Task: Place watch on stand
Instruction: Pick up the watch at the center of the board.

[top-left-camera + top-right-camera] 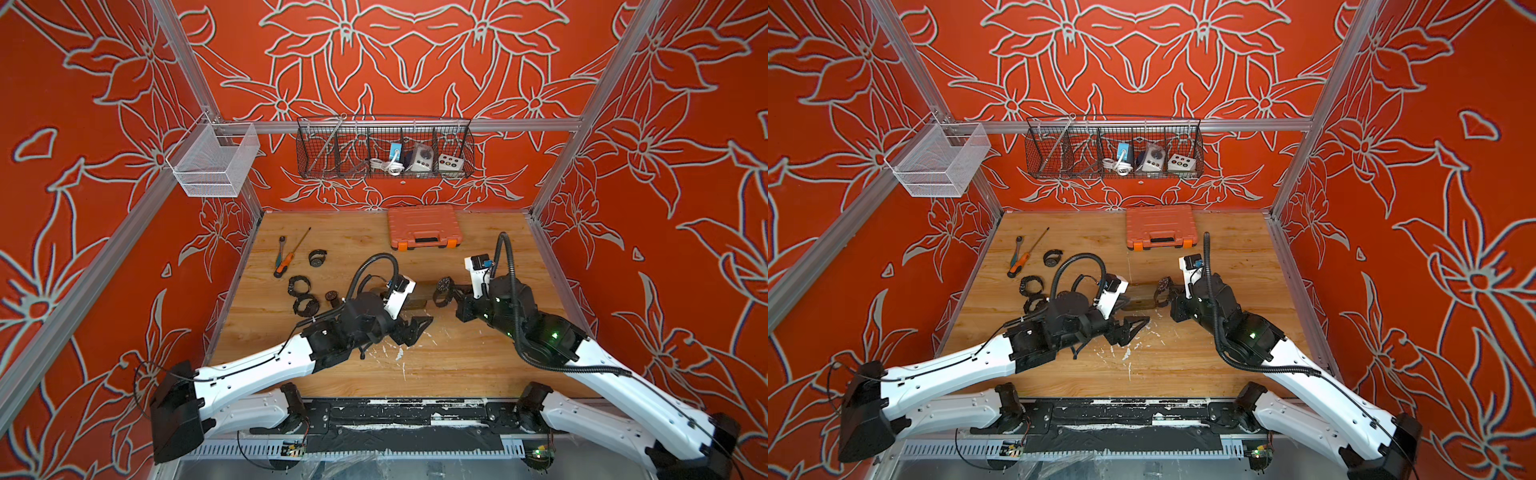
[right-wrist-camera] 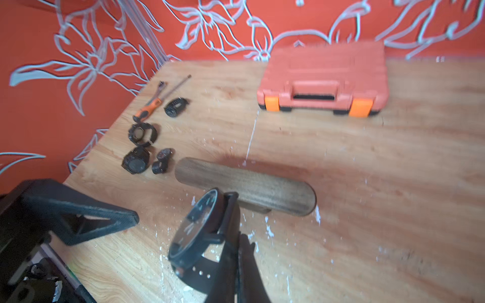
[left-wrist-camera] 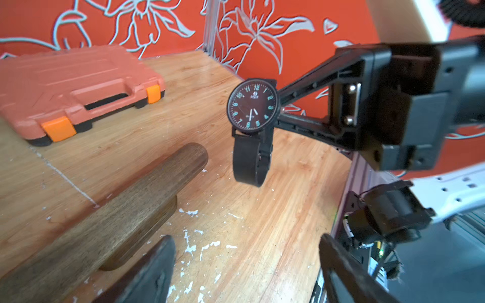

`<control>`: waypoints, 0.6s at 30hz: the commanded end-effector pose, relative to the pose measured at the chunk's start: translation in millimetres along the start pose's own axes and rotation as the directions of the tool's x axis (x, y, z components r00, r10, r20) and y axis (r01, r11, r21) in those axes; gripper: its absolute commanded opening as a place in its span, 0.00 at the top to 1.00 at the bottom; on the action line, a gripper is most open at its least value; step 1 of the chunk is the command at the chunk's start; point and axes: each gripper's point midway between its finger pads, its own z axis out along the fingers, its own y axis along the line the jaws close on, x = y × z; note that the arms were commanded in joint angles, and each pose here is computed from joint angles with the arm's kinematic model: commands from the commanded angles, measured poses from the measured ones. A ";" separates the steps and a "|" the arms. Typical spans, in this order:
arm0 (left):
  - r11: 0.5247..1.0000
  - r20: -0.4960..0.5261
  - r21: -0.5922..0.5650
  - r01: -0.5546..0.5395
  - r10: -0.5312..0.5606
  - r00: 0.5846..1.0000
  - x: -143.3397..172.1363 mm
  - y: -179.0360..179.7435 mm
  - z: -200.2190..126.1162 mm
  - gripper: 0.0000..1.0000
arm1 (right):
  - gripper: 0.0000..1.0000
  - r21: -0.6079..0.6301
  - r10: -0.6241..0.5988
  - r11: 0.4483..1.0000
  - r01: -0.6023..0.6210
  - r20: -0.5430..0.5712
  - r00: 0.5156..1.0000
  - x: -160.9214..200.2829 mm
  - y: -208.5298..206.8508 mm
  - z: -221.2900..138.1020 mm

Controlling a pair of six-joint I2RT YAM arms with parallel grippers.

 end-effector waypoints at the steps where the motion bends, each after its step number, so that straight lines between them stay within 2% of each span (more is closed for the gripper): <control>1: 0.982 0.109 0.168 -0.089 0.071 0.992 -17.9 -27.7 -9.3 0.17 | 1.00 -0.141 -0.119 0.982 0.128 0.072 0.990 -9.9 25.0 -5.8; 4: 0.969 0.138 0.219 -0.115 0.086 0.987 -16.6 -36.0 -13.0 0.21 | 1.00 -0.233 -0.142 0.959 0.163 0.103 0.984 -11.9 41.5 -12.5; 7: 0.966 0.138 0.221 -0.133 0.104 0.985 -16.7 -36.8 -12.8 0.24 | 1.00 -0.304 -0.148 0.936 0.179 0.123 0.981 -11.3 53.6 -17.2; 18: 0.946 0.144 0.271 -0.176 0.141 0.980 -18.6 -47.6 -16.7 0.41 | 1.00 -0.412 -0.145 0.889 0.202 0.166 0.975 -10.6 71.8 -26.3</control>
